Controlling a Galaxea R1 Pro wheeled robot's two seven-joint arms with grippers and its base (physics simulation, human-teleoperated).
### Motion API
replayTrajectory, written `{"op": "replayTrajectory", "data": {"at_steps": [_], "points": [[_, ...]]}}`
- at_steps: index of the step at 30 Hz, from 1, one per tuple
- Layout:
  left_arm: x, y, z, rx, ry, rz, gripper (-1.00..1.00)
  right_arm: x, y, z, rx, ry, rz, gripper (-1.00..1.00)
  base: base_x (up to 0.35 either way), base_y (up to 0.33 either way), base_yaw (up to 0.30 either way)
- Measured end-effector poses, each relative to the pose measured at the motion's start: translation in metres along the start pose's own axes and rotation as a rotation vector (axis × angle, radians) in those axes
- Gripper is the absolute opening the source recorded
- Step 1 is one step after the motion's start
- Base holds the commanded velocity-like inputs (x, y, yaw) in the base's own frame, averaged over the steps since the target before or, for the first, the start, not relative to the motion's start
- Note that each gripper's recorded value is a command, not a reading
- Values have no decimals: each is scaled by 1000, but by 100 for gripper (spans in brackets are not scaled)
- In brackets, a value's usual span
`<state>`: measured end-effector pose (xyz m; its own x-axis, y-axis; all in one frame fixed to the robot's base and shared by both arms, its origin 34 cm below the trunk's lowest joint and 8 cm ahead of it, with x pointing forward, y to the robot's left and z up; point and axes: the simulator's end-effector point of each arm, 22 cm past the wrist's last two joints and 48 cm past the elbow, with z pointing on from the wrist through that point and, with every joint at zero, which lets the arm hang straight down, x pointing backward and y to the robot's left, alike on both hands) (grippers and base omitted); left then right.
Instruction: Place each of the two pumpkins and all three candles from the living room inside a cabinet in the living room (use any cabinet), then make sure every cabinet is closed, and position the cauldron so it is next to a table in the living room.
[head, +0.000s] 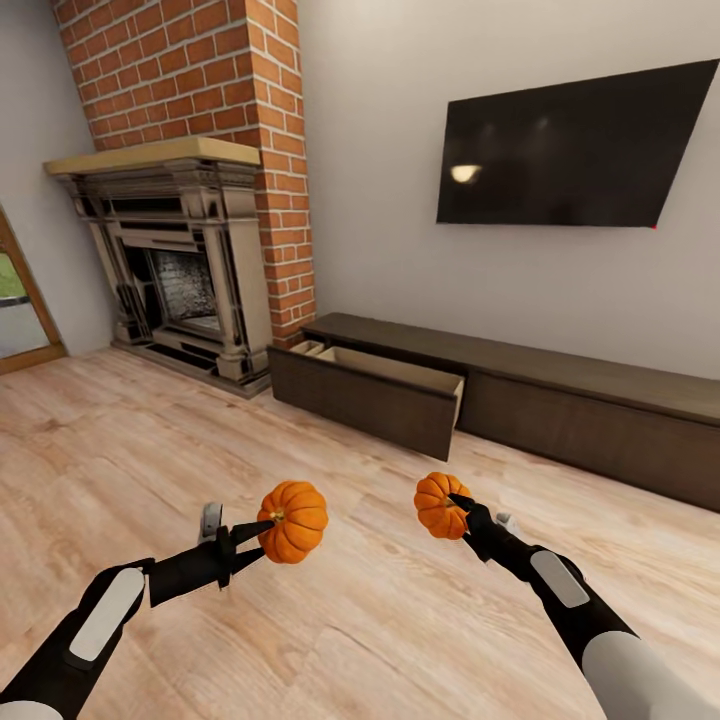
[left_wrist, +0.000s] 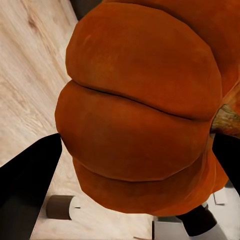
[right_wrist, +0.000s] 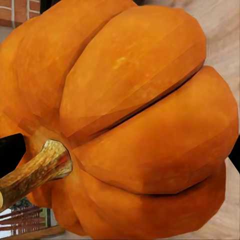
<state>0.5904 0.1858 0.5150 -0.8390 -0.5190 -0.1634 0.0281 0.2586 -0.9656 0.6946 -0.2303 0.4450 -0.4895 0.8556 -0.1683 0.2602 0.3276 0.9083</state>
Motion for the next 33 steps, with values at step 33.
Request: {"op": "replayTrajectory", "data": {"at_steps": [33], "points": [[-1,1,-1,-3,-1,-1,-100,1,0,0,1,0,1,-100,282,166,-160]]}}
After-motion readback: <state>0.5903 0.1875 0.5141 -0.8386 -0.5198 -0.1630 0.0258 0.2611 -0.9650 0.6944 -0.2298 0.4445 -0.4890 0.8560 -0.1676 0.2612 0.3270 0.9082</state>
